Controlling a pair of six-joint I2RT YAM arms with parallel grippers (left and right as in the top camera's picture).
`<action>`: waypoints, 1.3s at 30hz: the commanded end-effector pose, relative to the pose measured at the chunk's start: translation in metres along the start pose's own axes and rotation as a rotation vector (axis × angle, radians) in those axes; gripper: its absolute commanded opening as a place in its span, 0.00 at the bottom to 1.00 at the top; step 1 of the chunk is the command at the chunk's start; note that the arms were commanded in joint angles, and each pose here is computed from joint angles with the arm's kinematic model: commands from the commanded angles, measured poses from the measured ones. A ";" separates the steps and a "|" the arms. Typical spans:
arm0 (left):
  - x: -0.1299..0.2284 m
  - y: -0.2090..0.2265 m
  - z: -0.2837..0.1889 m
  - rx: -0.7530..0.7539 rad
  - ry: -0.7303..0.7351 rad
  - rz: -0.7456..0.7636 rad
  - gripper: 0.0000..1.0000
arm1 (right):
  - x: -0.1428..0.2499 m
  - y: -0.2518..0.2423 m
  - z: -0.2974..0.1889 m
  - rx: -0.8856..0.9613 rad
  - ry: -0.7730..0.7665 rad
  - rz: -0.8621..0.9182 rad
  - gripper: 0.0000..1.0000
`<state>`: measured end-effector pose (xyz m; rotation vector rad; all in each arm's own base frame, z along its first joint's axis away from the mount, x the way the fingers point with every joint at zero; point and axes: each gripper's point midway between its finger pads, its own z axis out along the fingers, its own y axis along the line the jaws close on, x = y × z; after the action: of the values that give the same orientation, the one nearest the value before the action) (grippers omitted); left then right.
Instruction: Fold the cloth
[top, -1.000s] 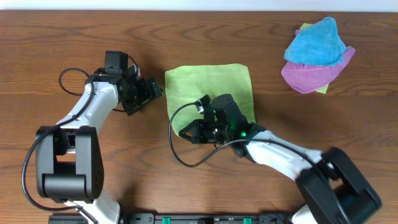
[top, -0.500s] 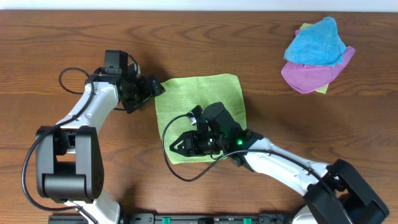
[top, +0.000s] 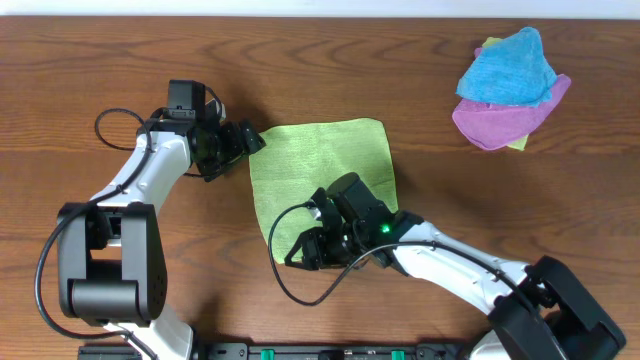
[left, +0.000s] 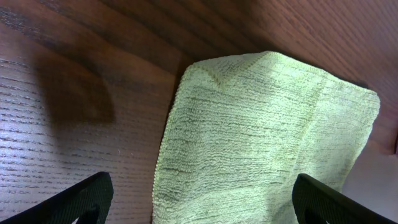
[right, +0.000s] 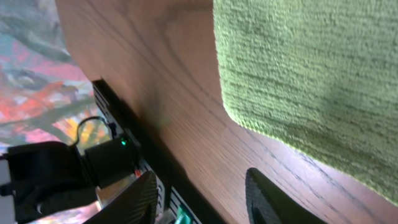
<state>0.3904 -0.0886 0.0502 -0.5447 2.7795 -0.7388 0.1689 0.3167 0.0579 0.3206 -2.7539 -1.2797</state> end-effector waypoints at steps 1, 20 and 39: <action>-0.005 -0.006 -0.008 0.013 -0.023 0.028 0.94 | 0.015 0.008 0.006 -0.007 0.042 -0.099 0.49; -0.006 -0.007 -0.008 0.014 -0.026 0.029 0.94 | 0.019 -0.018 0.049 0.243 -0.055 -0.239 0.49; -0.005 -0.007 -0.008 0.014 -0.025 0.029 0.96 | -0.013 -0.025 0.061 0.273 -0.192 -0.264 0.41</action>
<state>0.3907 -0.0886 0.0503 -0.5441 2.7784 -0.7389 0.1733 0.3517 0.0076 0.6334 -3.0968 -1.0799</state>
